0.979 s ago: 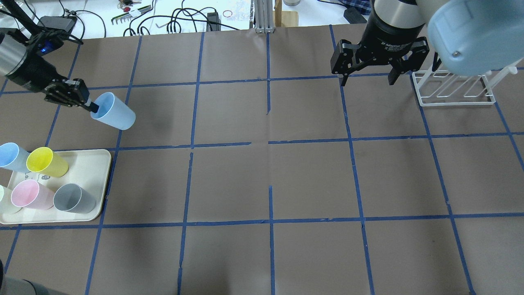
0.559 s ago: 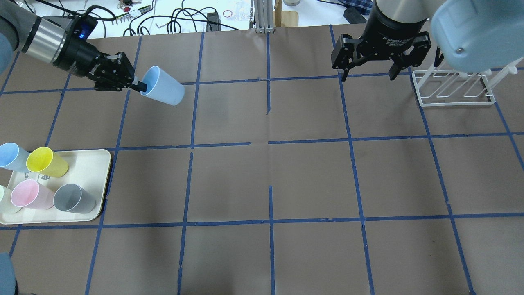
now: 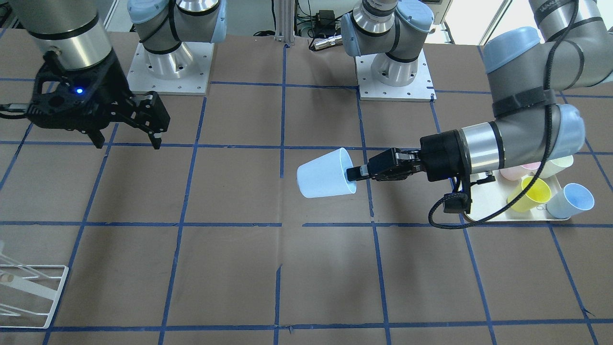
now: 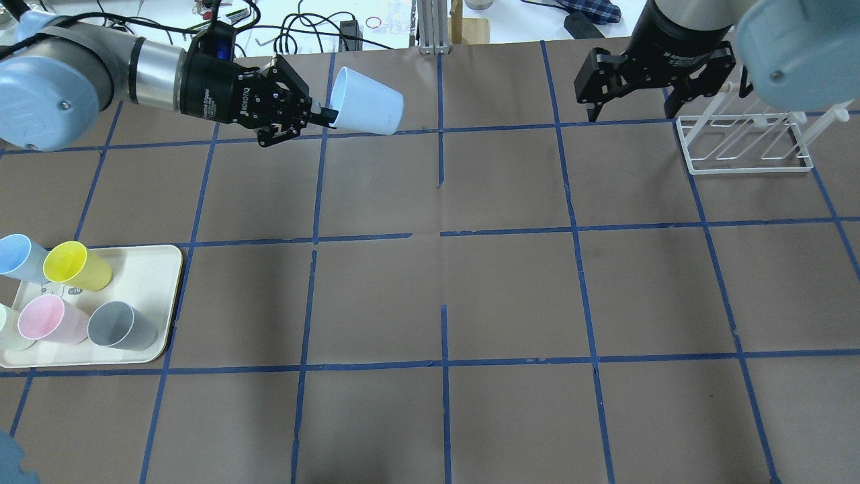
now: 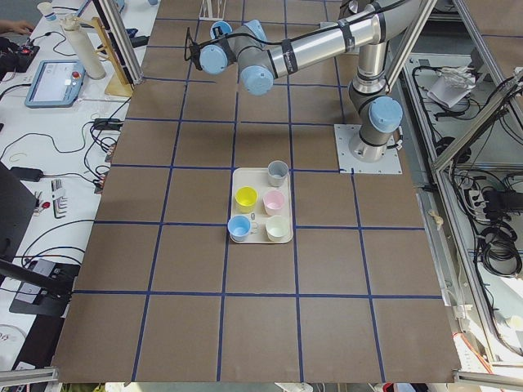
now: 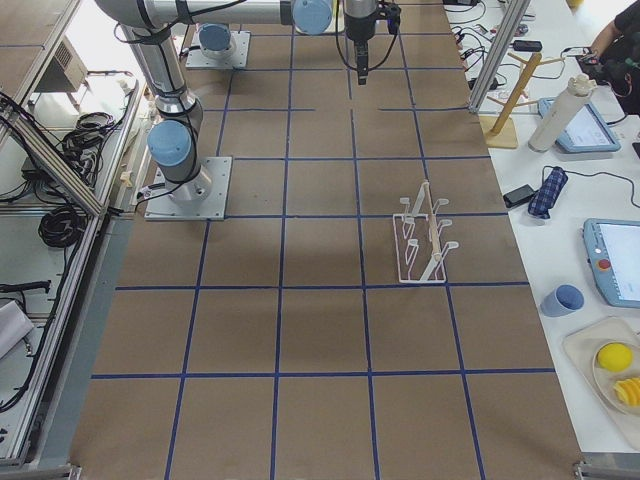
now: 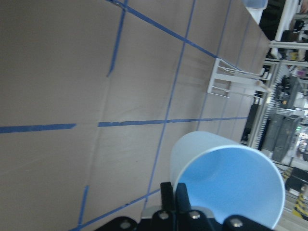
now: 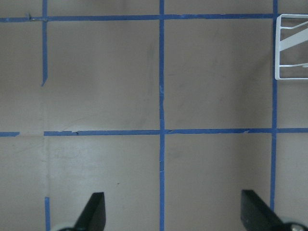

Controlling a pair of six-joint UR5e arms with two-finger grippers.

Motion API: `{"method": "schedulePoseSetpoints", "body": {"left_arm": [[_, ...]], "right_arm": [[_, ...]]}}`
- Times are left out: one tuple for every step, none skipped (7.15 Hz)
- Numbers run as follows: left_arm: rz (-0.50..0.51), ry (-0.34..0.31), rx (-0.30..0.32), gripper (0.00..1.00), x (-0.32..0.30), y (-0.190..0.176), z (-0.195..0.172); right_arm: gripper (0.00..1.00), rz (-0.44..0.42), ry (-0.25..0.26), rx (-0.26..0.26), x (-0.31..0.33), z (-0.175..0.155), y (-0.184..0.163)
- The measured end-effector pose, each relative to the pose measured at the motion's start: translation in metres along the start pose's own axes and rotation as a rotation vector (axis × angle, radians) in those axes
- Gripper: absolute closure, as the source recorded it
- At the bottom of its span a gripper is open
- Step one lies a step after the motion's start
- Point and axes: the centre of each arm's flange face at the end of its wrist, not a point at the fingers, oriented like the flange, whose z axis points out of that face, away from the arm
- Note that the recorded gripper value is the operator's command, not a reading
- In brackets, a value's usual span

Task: Transfer IKEA cup to right arm and place on rack

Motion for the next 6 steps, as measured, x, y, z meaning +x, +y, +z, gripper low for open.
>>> {"method": "schedulePoseSetpoints", "body": {"left_arm": [[-0.030,0.096,-0.005,1.00,-0.005,0.006,0.015],[-0.054,0.184,-0.006,1.00,-0.007,0.012,0.027],[-0.072,0.261,-0.018,1.00,-0.005,0.019,0.045],[-0.081,0.325,-0.038,1.00,-0.002,0.029,0.068],[-0.083,0.361,-0.055,1.00,0.001,0.037,0.084],[-0.079,0.374,-0.067,1.00,0.002,0.041,0.094]], "right_arm": [[0.00,-0.014,-0.030,-0.012,0.043,0.003,-0.006],[0.00,-0.024,-0.083,-0.030,0.087,0.008,-0.007],[0.00,-0.003,-0.174,-0.053,0.127,0.013,-0.002],[0.00,0.061,-0.303,-0.073,0.158,0.020,0.003],[0.00,0.134,-0.439,-0.089,0.177,0.029,0.006],[0.00,0.195,-0.567,-0.108,0.184,0.037,0.007]]}}
